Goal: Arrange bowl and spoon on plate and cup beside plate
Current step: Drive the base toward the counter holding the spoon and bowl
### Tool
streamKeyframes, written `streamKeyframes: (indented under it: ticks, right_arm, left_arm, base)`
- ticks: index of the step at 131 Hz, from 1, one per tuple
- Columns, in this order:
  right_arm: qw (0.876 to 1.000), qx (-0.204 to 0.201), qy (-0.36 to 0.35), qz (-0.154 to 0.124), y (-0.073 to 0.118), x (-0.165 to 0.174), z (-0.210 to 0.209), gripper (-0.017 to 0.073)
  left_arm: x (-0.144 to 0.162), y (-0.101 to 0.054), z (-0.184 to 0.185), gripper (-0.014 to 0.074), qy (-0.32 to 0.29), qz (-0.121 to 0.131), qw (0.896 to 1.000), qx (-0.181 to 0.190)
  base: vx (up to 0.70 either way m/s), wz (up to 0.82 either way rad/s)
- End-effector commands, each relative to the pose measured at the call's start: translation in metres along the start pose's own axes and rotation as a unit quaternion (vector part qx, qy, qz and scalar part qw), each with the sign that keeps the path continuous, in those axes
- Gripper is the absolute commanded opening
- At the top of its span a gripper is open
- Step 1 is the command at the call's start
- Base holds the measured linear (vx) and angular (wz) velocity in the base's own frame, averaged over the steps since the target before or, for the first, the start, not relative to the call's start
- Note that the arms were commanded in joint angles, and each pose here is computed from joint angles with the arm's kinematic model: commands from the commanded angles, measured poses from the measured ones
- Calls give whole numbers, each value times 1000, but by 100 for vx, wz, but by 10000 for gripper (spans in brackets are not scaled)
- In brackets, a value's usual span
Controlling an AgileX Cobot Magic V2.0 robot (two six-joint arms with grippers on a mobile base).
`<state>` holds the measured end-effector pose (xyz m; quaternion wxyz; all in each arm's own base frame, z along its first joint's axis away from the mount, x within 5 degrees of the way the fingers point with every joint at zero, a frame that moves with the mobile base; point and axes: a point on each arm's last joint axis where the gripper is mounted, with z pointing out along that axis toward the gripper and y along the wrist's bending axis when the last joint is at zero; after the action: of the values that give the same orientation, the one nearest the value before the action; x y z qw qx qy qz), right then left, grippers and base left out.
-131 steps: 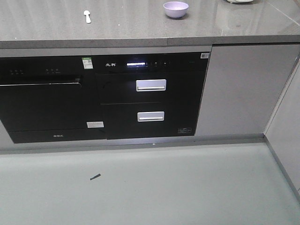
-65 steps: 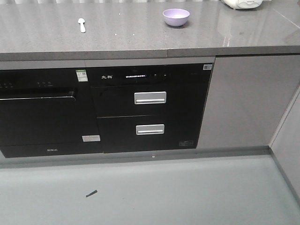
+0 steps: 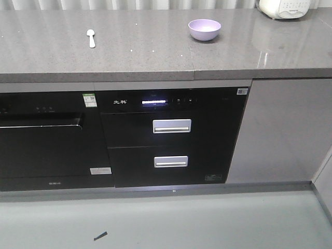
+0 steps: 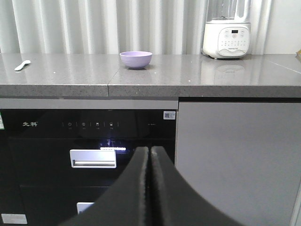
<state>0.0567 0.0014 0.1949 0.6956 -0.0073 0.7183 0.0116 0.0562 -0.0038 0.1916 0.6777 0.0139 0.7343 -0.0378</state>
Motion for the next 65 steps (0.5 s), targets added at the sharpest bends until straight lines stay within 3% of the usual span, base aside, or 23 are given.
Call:
streamKeyframes:
  ticks: [1,65]
  right_arm:
    - [999,-1,-37,-6,0,-5,0,-4]
    - [999,-1,-37,-6,0,-5,0,-4]
  left_arm:
    - [-4,-1,-1,-6,-39,-8,999,8]
    - [-4,-1,-1,-6,-39,-8,999,8]
  base:
    - [24,1]
    - [23,-1]
